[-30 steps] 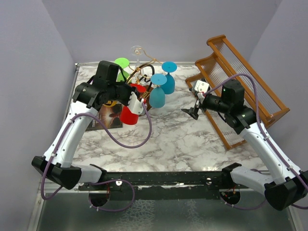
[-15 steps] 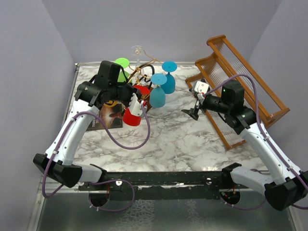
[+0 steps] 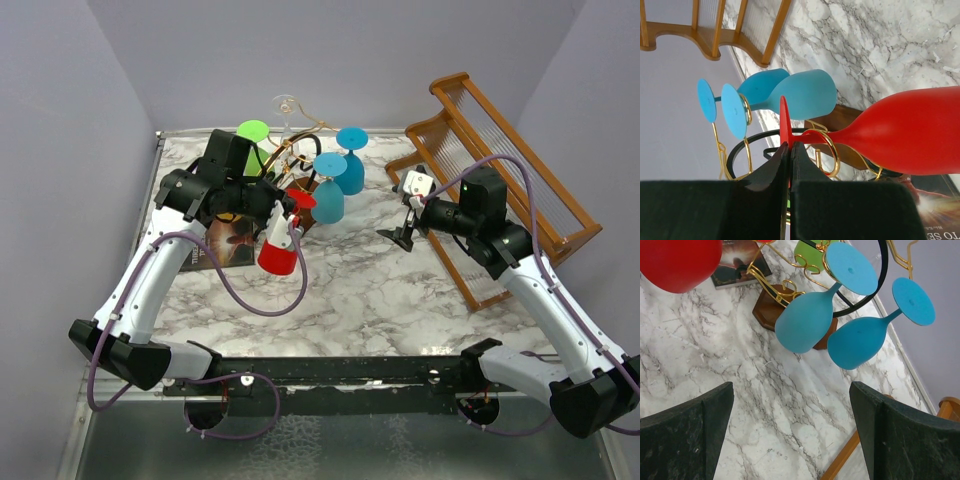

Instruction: Place the wine glass upside down on the wine glass rack

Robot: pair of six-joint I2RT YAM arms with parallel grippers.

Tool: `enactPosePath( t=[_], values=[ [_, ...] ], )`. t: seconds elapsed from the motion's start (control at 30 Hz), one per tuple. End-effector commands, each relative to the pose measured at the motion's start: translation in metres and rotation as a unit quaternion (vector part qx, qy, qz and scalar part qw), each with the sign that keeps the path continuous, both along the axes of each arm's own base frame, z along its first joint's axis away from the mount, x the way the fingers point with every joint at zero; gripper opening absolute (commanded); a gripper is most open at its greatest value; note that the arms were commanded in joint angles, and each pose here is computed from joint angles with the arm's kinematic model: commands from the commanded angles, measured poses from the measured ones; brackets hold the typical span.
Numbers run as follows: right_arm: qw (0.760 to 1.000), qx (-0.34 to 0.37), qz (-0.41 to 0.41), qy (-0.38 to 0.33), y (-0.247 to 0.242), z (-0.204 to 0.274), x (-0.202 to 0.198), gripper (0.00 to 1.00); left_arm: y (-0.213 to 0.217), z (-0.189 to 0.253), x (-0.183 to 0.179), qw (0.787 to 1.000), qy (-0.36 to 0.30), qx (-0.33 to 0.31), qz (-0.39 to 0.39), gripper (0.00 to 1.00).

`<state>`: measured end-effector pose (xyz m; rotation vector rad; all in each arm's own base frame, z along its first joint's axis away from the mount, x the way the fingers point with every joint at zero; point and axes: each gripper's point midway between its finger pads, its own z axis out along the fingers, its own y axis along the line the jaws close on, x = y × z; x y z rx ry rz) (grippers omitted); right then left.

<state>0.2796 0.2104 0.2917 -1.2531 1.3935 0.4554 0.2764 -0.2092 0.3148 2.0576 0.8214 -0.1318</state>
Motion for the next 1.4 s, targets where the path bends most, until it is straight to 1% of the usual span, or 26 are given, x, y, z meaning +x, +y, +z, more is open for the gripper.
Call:
enactPosePath(
  t=[0.0, 0.27, 0.6, 0.73, 0.8, 0.87, 0.93, 1.37],
  values=[
    [1.000, 0.006, 0.015, -0.007, 0.001, 0.007, -0.006, 0.98, -0.005, 0.014, -0.023, 0.999, 0.009, -0.024, -0.036, 0.00],
    [1.000, 0.004, 0.019, -0.007, 0.002, 0.005, -0.007, 0.98, 0.012, 0.013, -0.021, 1.000, -0.008, 0.013, -0.002, 0.00],
    [1.000, 0.002, 0.022, 0.000, 0.003, 0.004, -0.007, 0.98, 0.030, 0.001, -0.014, 0.998, -0.005, 0.051, 0.044, 0.01],
    [1.000, -0.001, 0.017, 0.000, 0.002, 0.003, -0.005, 0.98, 0.030, -0.004, -0.016, 0.998, 0.004, 0.053, 0.041, 0.05],
    [1.000, 0.000, 0.020, 0.001, 0.002, 0.002, -0.006, 0.98, 0.030, -0.006, -0.017, 0.998, 0.009, 0.057, 0.040, 0.08],
    [1.000, -0.001, 0.021, -0.003, 0.002, 0.002, -0.006, 0.98, 0.030, -0.011, -0.017, 0.997, 0.012, 0.060, 0.039, 0.14],
    [1.000, -0.002, 0.015, -0.004, 0.001, 0.003, -0.004, 0.98, 0.032, -0.013, -0.018, 0.997, 0.017, 0.065, 0.040, 0.16],
    [1.000, -0.003, 0.013, -0.003, 0.000, 0.004, -0.004, 0.98, 0.037, -0.023, -0.023, 0.995, 0.026, 0.088, 0.031, 0.22]
  ],
)
